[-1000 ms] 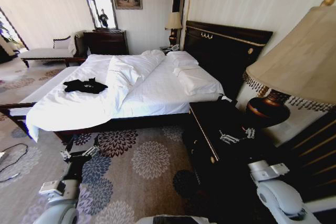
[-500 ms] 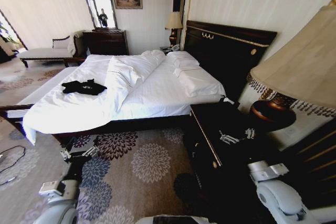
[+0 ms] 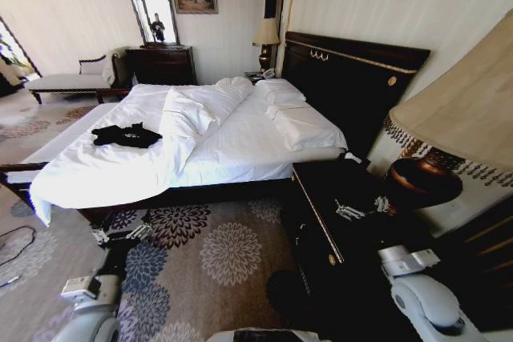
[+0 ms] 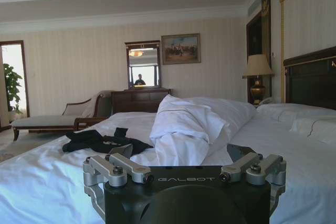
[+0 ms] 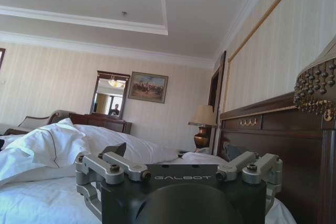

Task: Fold the clothes on the bed.

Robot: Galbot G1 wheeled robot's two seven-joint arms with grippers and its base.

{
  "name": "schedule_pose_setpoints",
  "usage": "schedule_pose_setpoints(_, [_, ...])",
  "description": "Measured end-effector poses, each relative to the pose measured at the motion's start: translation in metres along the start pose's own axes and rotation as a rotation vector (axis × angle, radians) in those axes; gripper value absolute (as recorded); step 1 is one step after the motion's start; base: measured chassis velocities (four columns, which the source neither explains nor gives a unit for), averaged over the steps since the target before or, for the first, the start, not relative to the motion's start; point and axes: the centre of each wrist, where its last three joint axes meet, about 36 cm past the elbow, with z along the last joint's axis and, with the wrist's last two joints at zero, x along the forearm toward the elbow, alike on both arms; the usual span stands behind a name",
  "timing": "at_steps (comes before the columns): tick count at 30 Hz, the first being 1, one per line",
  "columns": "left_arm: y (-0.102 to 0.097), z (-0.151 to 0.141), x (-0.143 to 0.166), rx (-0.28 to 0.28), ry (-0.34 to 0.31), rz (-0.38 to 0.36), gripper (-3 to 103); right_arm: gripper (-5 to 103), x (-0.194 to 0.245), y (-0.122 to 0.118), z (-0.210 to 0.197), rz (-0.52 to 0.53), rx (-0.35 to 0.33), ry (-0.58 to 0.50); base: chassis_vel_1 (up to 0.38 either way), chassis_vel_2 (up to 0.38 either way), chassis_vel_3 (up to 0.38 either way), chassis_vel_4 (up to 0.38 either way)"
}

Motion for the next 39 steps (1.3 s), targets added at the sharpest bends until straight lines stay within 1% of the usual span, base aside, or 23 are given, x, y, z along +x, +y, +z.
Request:
schedule_pose_setpoints(9, [0.0001,0.0017,-0.0009,0.0,-0.002,0.001,100,100,0.0008,0.0011,0.002,0.007,-0.006,0.002,-0.121,0.116,0.128,-0.117])
schedule_pose_setpoints(39, [-0.0003,0.005,-0.0013,-0.001,-0.009,0.002,100,100,0.0019,0.0002,0.0071,0.021,-0.008,0.01,-0.184,0.184,0.177,-0.187])
